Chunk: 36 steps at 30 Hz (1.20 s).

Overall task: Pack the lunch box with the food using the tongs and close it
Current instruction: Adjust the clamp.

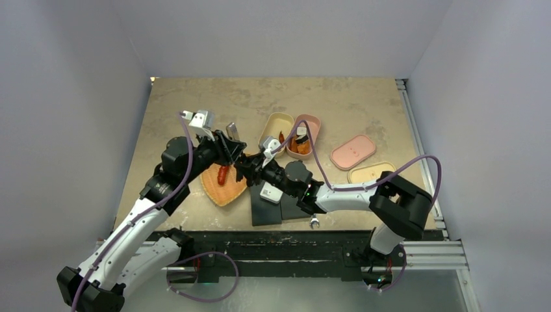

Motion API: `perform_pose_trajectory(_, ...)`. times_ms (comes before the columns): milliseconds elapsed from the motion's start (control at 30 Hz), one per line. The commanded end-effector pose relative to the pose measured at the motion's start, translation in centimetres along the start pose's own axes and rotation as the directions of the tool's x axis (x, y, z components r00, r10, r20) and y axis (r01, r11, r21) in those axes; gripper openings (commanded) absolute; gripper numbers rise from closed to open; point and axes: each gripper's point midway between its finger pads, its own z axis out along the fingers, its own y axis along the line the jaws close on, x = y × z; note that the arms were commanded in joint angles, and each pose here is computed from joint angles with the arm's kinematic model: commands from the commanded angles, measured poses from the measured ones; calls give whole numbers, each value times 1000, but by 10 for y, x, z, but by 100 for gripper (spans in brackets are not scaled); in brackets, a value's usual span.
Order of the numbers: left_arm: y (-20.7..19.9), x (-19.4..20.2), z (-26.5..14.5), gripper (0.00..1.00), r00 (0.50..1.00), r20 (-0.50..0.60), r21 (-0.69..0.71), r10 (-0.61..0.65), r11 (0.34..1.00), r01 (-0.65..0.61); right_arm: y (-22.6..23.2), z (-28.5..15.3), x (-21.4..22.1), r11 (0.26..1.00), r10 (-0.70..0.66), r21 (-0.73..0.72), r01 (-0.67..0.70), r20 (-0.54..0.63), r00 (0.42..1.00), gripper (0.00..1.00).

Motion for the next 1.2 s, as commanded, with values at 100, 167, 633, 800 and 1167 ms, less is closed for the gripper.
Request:
perform_pose_trajectory(100, 15, -11, -5, 29, 996, 77, -77, 44, 996, -38, 8, 5, -40, 1000, 11, -10, -10, 108, 994, 31)
perform_pose_trajectory(167, 21, -14, -8, 29, 993, 92, -111, 75, 992, -65, 6, 1, -44, 1000, 6, 5, -7, 119, 993, 44)
perform_pose_trajectory(633, 78, -16, -28, 28, 952, 194, -362, 236, 919, -155, -26, -56, -83, 985, -28, 175, -9, 210, 977, 75)
perform_pose_trajectory(800, 84, -10, -27, 33, 944, 205, -369, 260, 914, -172, -51, -79, -86, 956, -35, 293, -35, 230, 973, 75)
perform_pose_trajectory(1167, 104, -2, -16, 39, 918, 209, -428, 336, 876, -223, -70, -106, -93, 937, -107, 350, 12, 255, 961, 84)
